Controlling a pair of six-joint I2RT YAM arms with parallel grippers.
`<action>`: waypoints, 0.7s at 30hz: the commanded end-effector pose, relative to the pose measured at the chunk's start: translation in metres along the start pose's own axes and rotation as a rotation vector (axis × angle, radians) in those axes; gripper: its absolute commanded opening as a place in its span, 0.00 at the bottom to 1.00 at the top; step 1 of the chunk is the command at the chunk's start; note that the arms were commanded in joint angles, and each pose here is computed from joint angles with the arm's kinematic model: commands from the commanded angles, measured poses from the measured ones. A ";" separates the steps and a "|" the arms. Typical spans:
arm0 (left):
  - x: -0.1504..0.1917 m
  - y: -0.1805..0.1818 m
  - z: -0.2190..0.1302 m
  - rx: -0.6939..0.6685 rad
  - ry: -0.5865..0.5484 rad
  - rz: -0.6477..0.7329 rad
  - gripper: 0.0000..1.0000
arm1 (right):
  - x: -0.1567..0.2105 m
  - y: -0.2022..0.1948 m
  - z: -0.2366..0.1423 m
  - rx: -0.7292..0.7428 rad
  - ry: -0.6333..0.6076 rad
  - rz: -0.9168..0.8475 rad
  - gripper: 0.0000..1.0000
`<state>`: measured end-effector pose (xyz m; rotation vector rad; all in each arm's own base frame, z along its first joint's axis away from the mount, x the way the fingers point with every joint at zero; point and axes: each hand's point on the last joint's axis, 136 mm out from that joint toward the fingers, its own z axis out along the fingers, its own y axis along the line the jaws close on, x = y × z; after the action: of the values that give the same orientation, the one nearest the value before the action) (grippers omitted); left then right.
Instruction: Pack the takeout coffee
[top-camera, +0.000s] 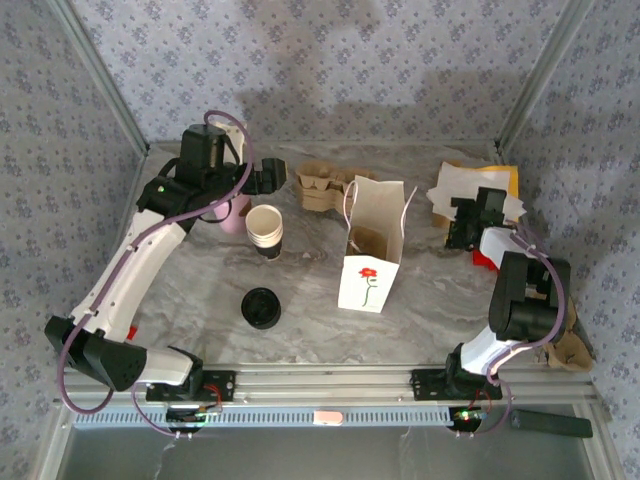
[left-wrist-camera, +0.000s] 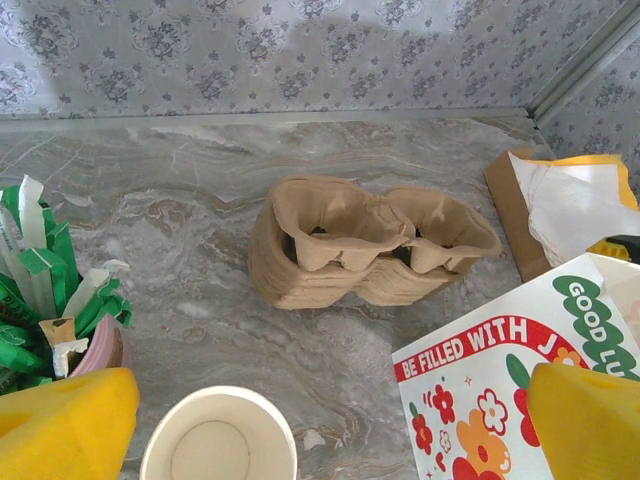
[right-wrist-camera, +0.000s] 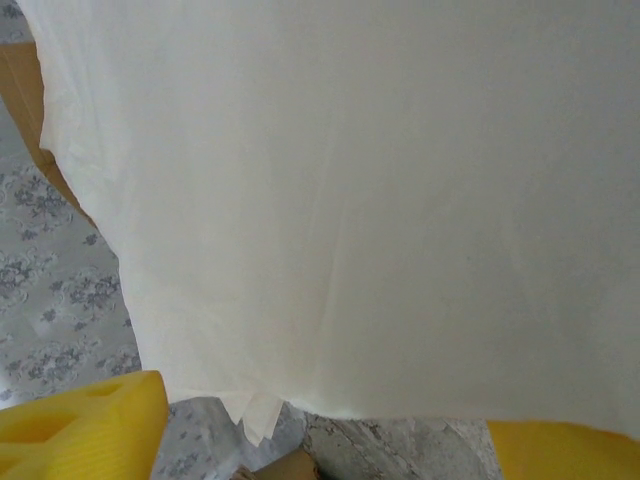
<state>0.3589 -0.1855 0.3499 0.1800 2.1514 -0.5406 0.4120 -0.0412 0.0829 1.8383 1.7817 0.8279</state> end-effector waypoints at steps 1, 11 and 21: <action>-0.006 -0.002 0.003 0.015 -0.017 0.015 1.00 | -0.012 0.014 -0.014 -0.015 -0.067 -0.031 0.79; -0.007 -0.003 0.001 0.017 -0.017 0.015 1.00 | -0.019 0.023 -0.018 -0.046 -0.087 -0.062 0.61; -0.007 -0.003 0.000 0.018 -0.015 0.015 1.00 | -0.020 0.024 -0.026 -0.058 -0.100 -0.077 0.38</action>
<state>0.3604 -0.1855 0.3478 0.1787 2.1572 -0.5385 0.4113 -0.0570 0.1001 1.7572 1.7694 0.7582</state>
